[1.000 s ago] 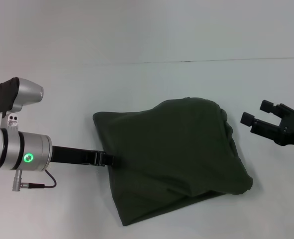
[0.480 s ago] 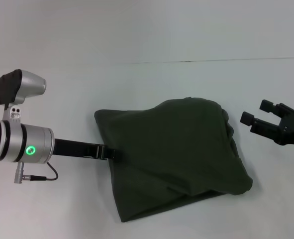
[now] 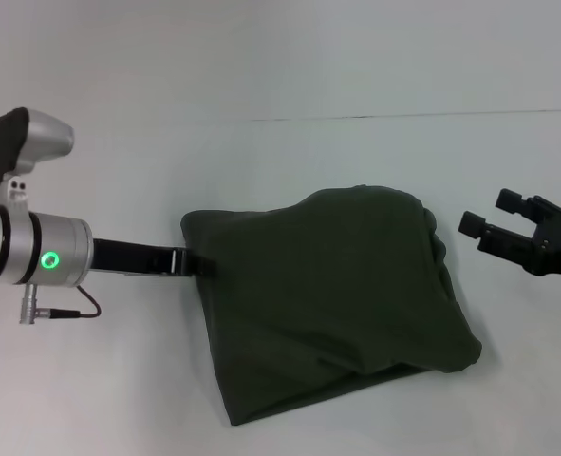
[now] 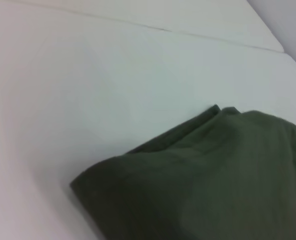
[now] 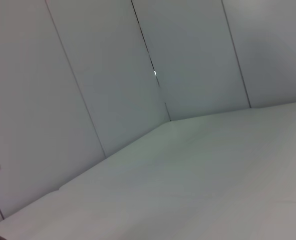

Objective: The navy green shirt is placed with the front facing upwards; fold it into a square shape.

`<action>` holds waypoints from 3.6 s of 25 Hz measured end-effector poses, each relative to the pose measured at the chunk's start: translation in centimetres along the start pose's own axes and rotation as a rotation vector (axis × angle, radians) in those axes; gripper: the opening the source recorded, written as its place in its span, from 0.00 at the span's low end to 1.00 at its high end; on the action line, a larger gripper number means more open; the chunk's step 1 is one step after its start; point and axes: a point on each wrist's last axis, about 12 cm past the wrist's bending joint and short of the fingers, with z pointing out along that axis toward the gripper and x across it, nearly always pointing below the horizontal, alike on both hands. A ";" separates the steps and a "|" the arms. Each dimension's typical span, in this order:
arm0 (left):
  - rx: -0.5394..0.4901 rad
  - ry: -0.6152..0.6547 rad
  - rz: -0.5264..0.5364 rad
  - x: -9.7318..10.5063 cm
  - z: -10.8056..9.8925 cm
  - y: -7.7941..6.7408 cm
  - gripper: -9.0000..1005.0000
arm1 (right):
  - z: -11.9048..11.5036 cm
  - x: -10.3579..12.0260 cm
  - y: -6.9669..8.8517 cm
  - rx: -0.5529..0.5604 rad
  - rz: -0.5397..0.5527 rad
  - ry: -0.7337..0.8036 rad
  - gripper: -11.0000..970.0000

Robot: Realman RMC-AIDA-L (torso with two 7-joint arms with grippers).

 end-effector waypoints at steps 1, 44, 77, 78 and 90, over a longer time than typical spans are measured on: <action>0.004 0.003 -0.033 -0.1 -0.2 0.1 0.08 | 0.0 0.0 0.0 0.000 0.000 0.000 0.96; 0.029 0.019 -0.180 1.6 1.7 -0.4 0.90 | 0.0 0.2 0.2 -0.014 0.005 0.008 0.96; -0.054 -0.064 -0.089 0.1 1.3 0.4 0.08 | 0.2 -0.1 0.1 -0.012 0.002 -0.001 0.96; -0.066 -0.075 -0.087 -0.2 1.1 0.6 0.08 | 0.2 -0.1 0.1 -0.013 0.002 -0.001 0.96; -0.108 -0.098 -0.094 -0.3 0.0 1.8 0.08 | 0.5 -0.1 0.3 -0.021 0.001 -0.002 0.96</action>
